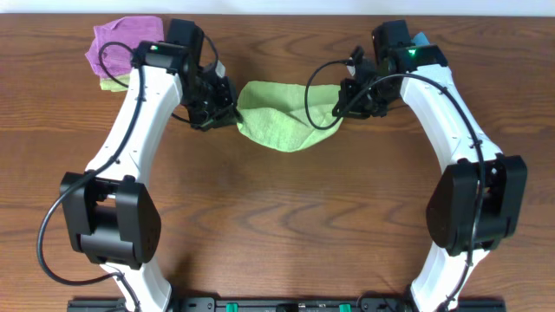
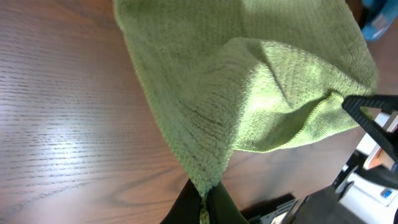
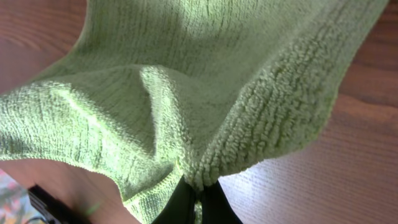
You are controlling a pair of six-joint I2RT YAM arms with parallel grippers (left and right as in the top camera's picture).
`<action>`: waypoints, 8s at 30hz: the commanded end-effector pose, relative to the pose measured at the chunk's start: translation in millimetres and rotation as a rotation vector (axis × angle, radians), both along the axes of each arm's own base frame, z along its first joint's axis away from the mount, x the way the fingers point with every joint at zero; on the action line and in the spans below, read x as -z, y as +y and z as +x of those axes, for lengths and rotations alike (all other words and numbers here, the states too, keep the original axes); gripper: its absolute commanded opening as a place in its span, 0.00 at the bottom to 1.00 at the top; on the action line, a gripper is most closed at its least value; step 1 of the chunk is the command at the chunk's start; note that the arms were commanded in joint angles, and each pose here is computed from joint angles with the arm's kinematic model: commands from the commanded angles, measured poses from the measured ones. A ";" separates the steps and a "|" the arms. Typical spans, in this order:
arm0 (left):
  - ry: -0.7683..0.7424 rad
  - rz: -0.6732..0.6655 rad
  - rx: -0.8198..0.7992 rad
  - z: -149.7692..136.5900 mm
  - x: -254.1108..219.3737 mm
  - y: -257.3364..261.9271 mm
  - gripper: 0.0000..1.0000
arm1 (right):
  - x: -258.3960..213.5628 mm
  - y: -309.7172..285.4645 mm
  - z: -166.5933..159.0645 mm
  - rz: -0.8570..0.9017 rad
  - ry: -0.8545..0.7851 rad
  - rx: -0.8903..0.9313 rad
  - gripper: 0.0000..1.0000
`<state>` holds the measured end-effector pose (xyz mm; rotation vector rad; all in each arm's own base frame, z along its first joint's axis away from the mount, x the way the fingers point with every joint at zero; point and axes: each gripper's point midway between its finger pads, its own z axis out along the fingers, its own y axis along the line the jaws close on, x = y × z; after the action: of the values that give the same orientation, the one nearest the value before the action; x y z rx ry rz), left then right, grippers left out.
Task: Fold the cloth
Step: 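Lower the cloth with both grippers, laying it flat at center, then open both grippers and pull them back from the flat cloth, then grasp the cloth's near left and near right corners with both grippers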
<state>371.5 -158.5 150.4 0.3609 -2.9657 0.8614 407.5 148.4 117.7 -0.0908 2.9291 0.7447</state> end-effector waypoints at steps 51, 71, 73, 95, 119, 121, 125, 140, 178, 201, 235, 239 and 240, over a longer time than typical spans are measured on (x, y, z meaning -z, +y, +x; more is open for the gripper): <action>0.223 0.032 -0.017 -165.5 72.7 -10.0 0.43 | 33.7 -57.0 -198.2 -0.142 -0.032 0.035 0.78; 0.208 -0.011 -0.025 -161.3 75.7 -13.4 0.51 | 103.5 -50.5 -161.3 -0.152 -0.017 0.003 0.72; 0.206 -0.013 -0.031 -159.8 75.6 -12.3 0.51 | 103.6 -50.4 -160.2 -0.151 -0.021 0.003 0.71; 0.206 -0.029 -0.122 -144.7 75.0 7.1 0.51 | 110.6 -30.7 -176.0 -0.030 0.085 -0.020 0.01; 0.123 -0.055 -0.144 -123.1 72.8 2.8 0.52 | 58.1 -53.6 -236.9 -0.116 0.127 -0.036 0.32; 0.119 -0.056 -0.144 -122.3 72.6 2.6 0.52 | 61.7 -65.8 -225.9 -0.192 0.093 0.017 0.33; 0.119 -0.056 -0.143 -122.4 72.6 2.5 0.52 | 61.8 -70.1 -206.7 -0.216 0.034 0.087 0.39; 0.337 -0.073 -0.158 -180.2 100.3 23.0 0.54 | -2.9 -51.7 -273.2 0.010 -0.005 0.184 0.77; 0.267 -0.175 -0.282 -133.1 148.0 3.1 0.97 | 96.8 -62.1 -251.0 0.196 0.016 0.774 0.75; 0.230 -0.159 -0.215 -136.2 149.0 -16.2 0.61 | 125.1 -55.0 -230.9 0.185 0.083 0.781 0.73; 0.085 -0.202 -0.085 -124.6 143.2 -39.2 0.06 | 113.3 -35.4 -207.1 0.266 0.045 0.664 0.01; 0.091 -0.242 -0.067 -126.4 138.3 -41.9 0.06 | 103.6 -39.9 -192.1 0.242 -0.026 0.657 0.01; 0.094 -0.253 -0.063 -127.0 137.0 -42.2 0.06 | 101.7 -41.6 -188.6 0.234 -0.043 0.658 0.01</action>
<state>249.9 -198.9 12.9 0.5154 -2.7615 1.1400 201.1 112.5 5.2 0.8925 2.5867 0.9896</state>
